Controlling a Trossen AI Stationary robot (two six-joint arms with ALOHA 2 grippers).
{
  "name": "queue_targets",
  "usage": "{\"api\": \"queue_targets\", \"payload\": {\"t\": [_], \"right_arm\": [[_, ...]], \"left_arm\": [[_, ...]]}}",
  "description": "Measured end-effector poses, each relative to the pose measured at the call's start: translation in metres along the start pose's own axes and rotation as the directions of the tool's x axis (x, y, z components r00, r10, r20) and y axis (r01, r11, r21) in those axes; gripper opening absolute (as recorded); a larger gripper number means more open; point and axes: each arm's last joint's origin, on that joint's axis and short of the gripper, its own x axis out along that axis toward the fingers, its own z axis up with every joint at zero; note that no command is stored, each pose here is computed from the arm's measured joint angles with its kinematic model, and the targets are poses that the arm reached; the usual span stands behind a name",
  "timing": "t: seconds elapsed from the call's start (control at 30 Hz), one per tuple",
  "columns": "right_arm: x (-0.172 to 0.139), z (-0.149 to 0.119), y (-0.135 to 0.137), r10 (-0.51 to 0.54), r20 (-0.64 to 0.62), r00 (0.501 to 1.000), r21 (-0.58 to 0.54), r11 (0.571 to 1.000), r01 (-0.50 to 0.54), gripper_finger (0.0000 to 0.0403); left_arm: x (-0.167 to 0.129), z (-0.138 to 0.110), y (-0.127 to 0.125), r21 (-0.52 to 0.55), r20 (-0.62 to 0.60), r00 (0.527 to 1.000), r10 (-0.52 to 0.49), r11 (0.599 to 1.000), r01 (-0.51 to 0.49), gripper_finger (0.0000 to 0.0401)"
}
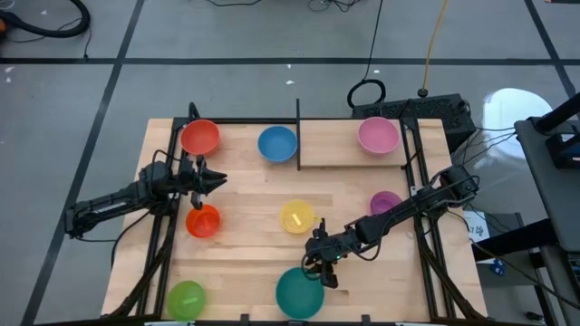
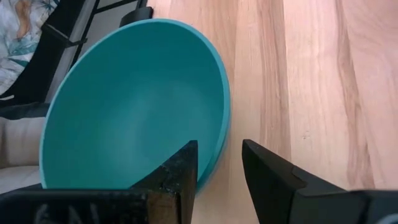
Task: Place and stack bowls onto a shelf
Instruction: Stack the green bowl on top of the pink bowl on the shelf
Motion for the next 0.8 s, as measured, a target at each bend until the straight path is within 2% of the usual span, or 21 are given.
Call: {"api": "queue_targets", "payload": {"t": [0.2, 0.33, 0.43, 0.57, 0.67, 0.8], "right_arm": [[0.0, 0.0, 0.0, -0.001, 0.0, 1.0, 0.0, 1.0, 0.001, 0.0121], [0.011, -0.006, -0.005, 0.0, -0.01, 1.0, 0.02, 1.0, 0.001, 0.0121], [0.019, -0.007, -0.008, 0.049, -0.015, 0.999, 0.031, 0.998, -0.048, 0.0121], [0.018, -0.003, -0.009, 0.053, 0.01, 0.999, 0.008, 0.999, -0.053, 0.0114], [0.018, -0.004, -0.009, 0.049, 0.006, 0.999, 0.008, 0.999, -0.049, 0.0084], [0.018, -0.004, -0.009, 0.048, 0.008, 0.999, 0.004, 0.999, -0.048, 0.0015]], "left_arm": [[0.0, 0.0, 0.0, -0.001, 0.0, 1.0, 0.0, 1.0, 0.0, 0.0088], [0.0, 0.0, 0.0, -0.002, 0.0, 1.0, 0.0, 1.0, 0.0, 0.0088], [0.0, 0.0, 0.0, -0.002, -0.001, 1.0, 0.0, 1.0, 0.0, 0.0088], [0.0, 0.0, 0.0, -0.004, 0.0, 1.0, 0.0, 1.0, 0.0, 0.0088], [0.0, 0.0, 0.0, -0.006, 0.0, 1.0, 0.0, 1.0, 0.0, 0.0088], [0.0, 0.0, 0.0, -0.006, -0.001, 1.0, 0.0, 1.0, 0.0, 0.0088]]}}
